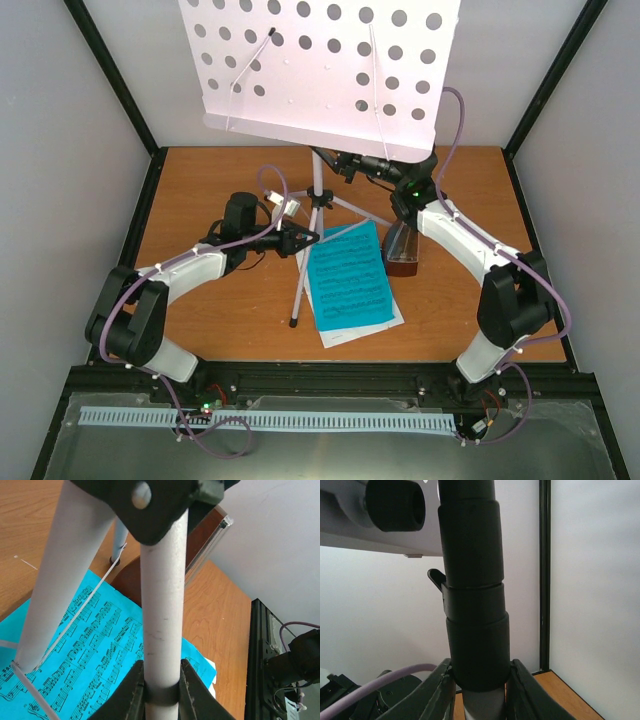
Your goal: Pack up the instrument practice props
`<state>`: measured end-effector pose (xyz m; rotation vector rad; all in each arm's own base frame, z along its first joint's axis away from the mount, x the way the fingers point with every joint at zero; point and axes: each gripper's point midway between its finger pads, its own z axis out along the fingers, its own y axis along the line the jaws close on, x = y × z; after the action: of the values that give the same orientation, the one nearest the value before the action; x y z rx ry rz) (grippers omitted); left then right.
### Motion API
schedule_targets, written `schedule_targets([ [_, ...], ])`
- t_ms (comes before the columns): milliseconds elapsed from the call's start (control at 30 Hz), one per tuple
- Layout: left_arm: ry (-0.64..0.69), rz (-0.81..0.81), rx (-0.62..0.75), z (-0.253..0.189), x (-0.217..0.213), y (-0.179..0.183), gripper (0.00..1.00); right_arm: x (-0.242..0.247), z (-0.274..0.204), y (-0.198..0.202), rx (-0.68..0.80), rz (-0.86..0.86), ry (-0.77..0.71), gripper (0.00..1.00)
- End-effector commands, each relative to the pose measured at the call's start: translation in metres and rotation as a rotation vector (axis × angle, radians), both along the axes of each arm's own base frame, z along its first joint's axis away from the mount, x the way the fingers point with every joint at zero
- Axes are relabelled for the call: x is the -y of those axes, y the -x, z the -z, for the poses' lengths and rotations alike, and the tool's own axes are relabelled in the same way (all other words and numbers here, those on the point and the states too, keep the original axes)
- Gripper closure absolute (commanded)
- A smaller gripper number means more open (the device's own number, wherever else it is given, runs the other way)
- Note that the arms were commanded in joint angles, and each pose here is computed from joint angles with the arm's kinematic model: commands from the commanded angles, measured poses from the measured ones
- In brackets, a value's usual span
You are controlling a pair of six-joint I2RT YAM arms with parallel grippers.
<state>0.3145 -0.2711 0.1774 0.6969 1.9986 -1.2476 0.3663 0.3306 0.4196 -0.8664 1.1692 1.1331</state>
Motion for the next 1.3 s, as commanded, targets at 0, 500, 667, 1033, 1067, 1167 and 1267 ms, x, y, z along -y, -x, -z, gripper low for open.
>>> schedule_targets([
  [0, -0.012, -0.043, 0.094, -0.014, -0.003, -0.014, 1.00, -0.005, -0.020, 0.023, 0.067, -0.062, -0.002, 0.73],
  [500, 0.018, -0.137, 0.319, -0.071, -0.016, -0.020, 1.00, -0.009, -0.038, 0.034, 0.114, -0.053, -0.071, 0.97],
  [667, 0.007, -0.219, 0.476, -0.122, -0.023, -0.037, 1.00, -0.021, -0.047, 0.039, 0.150, -0.076, -0.052, 0.97],
  [1033, 0.049, -0.299, 0.775, -0.237, -0.034, -0.047, 1.00, -0.037, -0.088, 0.059, 0.251, -0.093, -0.034, 0.97],
  [1067, 0.059, -0.292, 0.804, -0.251, -0.034, -0.044, 1.00, -0.037, -0.091, 0.059, 0.252, -0.085, -0.036, 0.97],
  [1167, 0.091, -0.251, 0.855, -0.274, -0.032, -0.030, 1.00, -0.037, -0.094, 0.053, 0.234, -0.041, -0.025, 0.97],
  [1267, 0.129, -0.202, 0.886, -0.289, -0.032, -0.010, 1.00, -0.037, -0.091, 0.050, 0.218, -0.014, -0.011, 0.97],
])
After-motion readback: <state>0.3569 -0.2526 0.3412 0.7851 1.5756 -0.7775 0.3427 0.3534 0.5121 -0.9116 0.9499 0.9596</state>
